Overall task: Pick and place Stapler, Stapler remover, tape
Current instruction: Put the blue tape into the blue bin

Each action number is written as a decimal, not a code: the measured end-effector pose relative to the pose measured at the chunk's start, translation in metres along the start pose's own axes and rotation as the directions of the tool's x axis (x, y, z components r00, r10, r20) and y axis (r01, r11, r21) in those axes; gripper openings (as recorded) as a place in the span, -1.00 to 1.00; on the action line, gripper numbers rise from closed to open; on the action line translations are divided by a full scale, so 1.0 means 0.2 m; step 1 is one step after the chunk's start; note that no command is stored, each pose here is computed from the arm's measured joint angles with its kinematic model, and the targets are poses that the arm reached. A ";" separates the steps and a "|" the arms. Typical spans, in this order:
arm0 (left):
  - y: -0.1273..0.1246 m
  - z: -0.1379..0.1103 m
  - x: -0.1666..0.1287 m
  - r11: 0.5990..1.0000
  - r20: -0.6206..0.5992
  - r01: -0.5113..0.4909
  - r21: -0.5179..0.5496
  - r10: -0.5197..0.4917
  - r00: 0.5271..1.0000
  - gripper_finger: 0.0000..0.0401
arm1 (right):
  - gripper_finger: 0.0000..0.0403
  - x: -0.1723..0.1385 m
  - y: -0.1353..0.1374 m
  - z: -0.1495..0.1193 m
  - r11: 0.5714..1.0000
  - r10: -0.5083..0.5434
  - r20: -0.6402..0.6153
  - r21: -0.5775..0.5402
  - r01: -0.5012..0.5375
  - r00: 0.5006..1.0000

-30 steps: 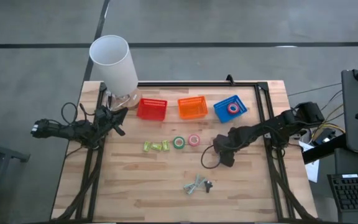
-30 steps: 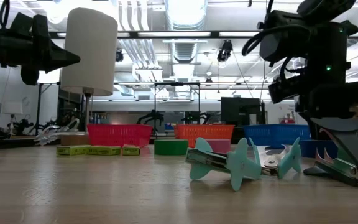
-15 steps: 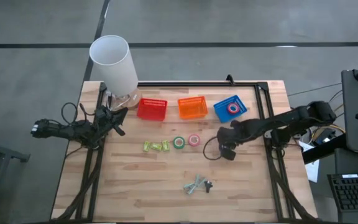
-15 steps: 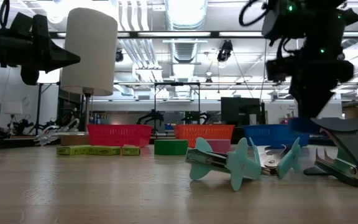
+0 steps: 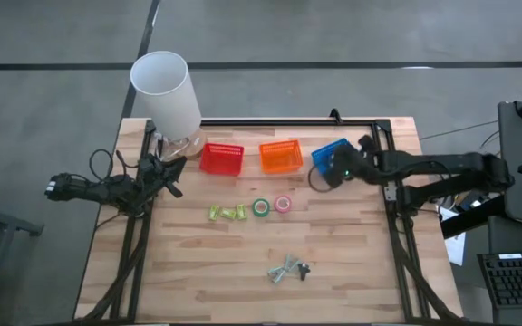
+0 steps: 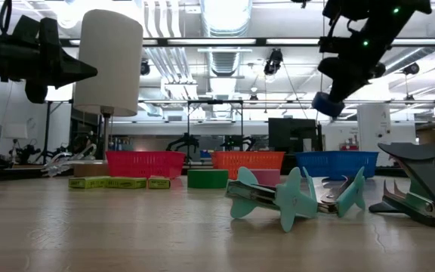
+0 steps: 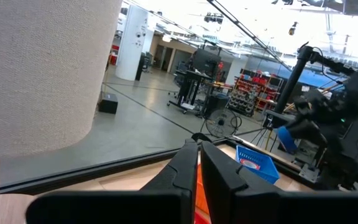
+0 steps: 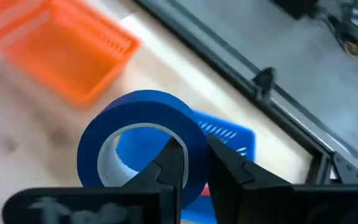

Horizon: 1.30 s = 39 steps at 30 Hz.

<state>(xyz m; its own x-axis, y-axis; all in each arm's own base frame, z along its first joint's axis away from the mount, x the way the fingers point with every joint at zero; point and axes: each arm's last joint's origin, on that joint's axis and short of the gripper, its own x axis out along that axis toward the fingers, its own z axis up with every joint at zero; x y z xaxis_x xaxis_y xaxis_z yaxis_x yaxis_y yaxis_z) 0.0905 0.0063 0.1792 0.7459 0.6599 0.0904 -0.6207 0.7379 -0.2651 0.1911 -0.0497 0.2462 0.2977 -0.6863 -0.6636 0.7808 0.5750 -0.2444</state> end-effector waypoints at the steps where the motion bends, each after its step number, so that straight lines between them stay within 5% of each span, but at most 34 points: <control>1: 0.00 0.00 0.00 1.000 0.000 0.000 0.000 0.000 1.000 -0.88 | -0.77 0.01 -0.02 0.01 1.000 -0.011 0.001 0.028 0.011 1.000; 6: 0.00 0.00 0.00 1.000 0.000 0.000 0.000 0.000 1.000 -0.87 | -0.74 0.14 -0.09 0.04 0.992 -0.055 -0.089 0.106 0.065 0.995; 12: 0.00 0.00 0.00 1.000 0.000 0.000 0.000 0.000 1.000 -0.88 | -0.74 0.33 -0.13 0.02 0.989 0.008 -0.279 0.143 0.033 0.960; 20: 0.00 0.00 0.00 1.000 0.000 0.000 0.000 0.000 1.000 -0.89 | -0.75 0.51 -0.10 -0.03 0.997 -0.007 -0.421 0.070 0.041 0.907; 39: 0.00 0.00 0.00 1.000 0.000 0.000 0.000 0.000 1.000 -0.88 | -0.74 0.57 -0.04 0.01 0.989 0.131 -0.448 0.117 -0.087 0.884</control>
<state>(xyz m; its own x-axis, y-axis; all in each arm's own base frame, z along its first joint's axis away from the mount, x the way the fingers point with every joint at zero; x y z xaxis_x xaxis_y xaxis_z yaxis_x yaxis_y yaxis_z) 0.0905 0.0063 0.1792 0.7459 0.6599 0.0904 -0.6207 0.7379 -0.2651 0.2201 -0.1329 0.1740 0.1193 -0.3321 -0.9357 0.8105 0.5768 -0.1015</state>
